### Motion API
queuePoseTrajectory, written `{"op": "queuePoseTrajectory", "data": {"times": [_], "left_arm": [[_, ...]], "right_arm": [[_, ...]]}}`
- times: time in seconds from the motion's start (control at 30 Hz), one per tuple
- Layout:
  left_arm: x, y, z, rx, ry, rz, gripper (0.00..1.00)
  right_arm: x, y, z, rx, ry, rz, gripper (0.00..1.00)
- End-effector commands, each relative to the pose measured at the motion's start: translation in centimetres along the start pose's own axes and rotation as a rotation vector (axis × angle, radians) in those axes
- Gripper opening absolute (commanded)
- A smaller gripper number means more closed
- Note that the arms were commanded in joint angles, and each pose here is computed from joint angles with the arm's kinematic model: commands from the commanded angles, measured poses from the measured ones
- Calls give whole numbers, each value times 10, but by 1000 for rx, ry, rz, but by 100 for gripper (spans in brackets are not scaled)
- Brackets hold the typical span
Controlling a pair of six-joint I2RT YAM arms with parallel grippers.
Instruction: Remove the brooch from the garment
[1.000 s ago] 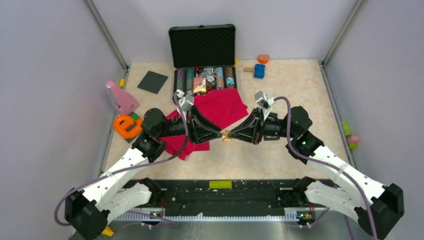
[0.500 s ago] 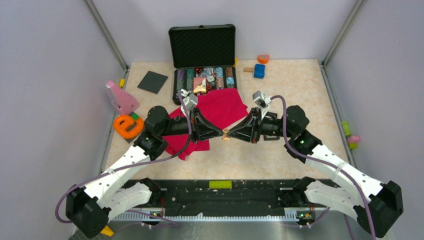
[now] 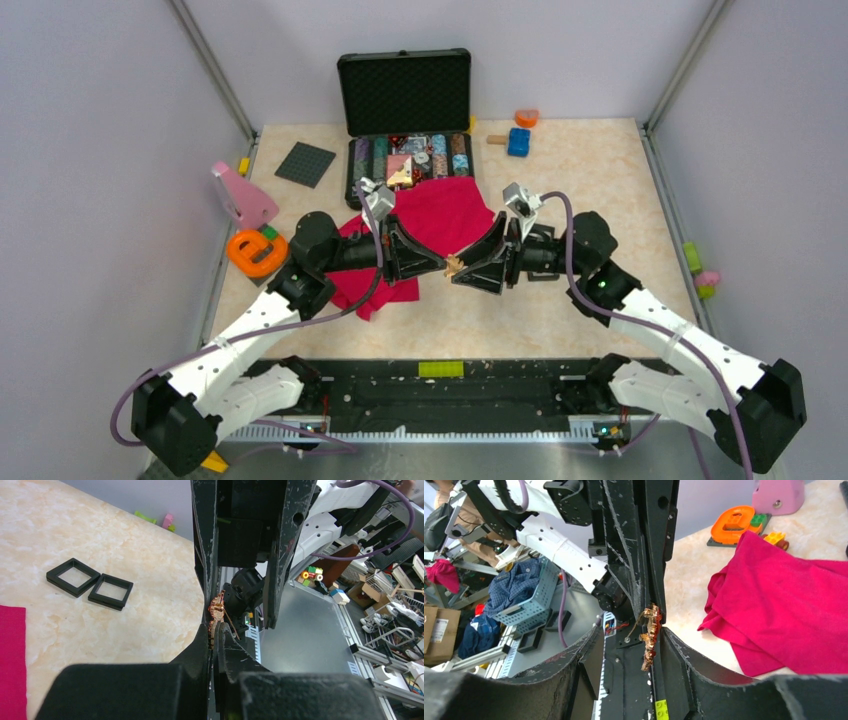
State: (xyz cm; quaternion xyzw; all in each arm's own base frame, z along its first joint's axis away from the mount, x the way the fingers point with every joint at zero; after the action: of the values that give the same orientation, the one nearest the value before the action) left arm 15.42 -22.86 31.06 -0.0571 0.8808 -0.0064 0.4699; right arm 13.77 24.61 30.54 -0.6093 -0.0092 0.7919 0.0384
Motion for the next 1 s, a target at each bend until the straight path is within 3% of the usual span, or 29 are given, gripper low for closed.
{"op": "queuePoseTrajectory", "data": {"times": [0.0,0.07,0.27,0.5,0.97], "left_arm": [[-12,-2,-9,34,-45,-45,0],[-13,-1,-10,34,-45,-47,0],[-12,0,-11,36,-44,-46,0],[-12,0,-12,38,-46,-45,0],[-11,1,-13,43,-49,-38,0]], "right_arm": [[-19,-10,3,2,49,-32,44],[-20,-11,2,4,48,-33,36],[-23,-11,4,6,45,-48,35],[-28,-8,8,13,50,-72,49],[-35,-9,6,44,17,-102,48]]}}
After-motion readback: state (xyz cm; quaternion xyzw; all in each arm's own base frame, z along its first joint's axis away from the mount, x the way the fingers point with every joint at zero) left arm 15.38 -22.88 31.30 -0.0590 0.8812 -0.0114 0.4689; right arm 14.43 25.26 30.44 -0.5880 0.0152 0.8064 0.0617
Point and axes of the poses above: each gripper's point midway between its finger pads, its own y axis back along the fingers, its own z axis along the line the jaws close on, x = y × z, the point moved 6 cm from there along y, back along the fingers, and after that the axes turned 9 degrees about y, right-handed, at the moved point
